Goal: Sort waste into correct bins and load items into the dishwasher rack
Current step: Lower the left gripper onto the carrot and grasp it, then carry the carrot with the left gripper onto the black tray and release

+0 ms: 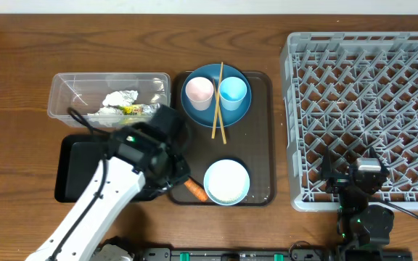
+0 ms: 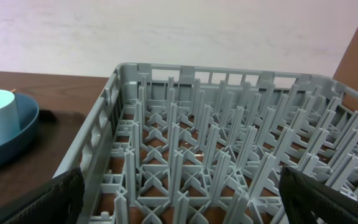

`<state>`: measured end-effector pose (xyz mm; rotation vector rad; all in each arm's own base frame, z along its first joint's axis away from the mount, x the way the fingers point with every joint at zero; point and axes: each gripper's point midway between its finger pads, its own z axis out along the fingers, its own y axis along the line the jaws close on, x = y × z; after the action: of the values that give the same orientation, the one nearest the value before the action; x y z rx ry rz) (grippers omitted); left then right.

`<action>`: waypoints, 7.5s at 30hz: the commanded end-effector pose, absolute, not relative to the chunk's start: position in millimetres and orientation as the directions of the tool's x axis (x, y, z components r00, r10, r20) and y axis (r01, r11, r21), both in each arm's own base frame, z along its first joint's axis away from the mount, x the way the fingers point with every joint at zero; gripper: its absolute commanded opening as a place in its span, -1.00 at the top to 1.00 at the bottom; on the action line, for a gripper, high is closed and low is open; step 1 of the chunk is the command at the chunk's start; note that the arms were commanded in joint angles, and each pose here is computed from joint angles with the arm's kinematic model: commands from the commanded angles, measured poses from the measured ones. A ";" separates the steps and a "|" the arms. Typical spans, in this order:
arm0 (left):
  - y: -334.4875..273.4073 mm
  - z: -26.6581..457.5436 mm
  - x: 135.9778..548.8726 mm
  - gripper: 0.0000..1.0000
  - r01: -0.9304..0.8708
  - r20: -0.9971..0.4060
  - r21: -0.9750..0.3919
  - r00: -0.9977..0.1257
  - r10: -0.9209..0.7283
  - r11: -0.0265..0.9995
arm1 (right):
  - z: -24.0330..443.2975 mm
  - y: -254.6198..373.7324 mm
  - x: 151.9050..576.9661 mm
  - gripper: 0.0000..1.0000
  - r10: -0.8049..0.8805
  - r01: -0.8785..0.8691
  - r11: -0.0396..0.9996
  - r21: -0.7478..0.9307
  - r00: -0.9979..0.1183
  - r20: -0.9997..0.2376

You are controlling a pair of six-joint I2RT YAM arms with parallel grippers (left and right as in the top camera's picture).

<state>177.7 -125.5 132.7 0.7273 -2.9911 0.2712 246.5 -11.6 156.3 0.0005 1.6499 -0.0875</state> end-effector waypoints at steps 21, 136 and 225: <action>-145.7 111.2 182.8 0.87 -0.449 -0.009 -0.087 -0.892 -0.451 0.890 | 155.2 -13.3 246.3 -0.99 -0.036 0.063 0.997 -0.042 -0.083 -0.996; -151.4 5.2 188.9 0.51 -0.584 -0.127 -0.053 -0.800 -0.586 0.810 | 155.2 -13.2 246.3 -0.99 -0.036 0.063 0.997 -0.042 -0.083 -0.996; 72.0 87.2 219.6 0.26 -0.959 -0.264 -0.046 -0.259 -0.929 0.281 | 155.2 -13.3 246.3 -0.98 -0.036 0.063 0.997 -0.042 -0.084 -0.996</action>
<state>203.9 65.6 56.2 2.0061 -2.5906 -0.2520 246.5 -11.6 156.3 0.0005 1.6499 -0.0875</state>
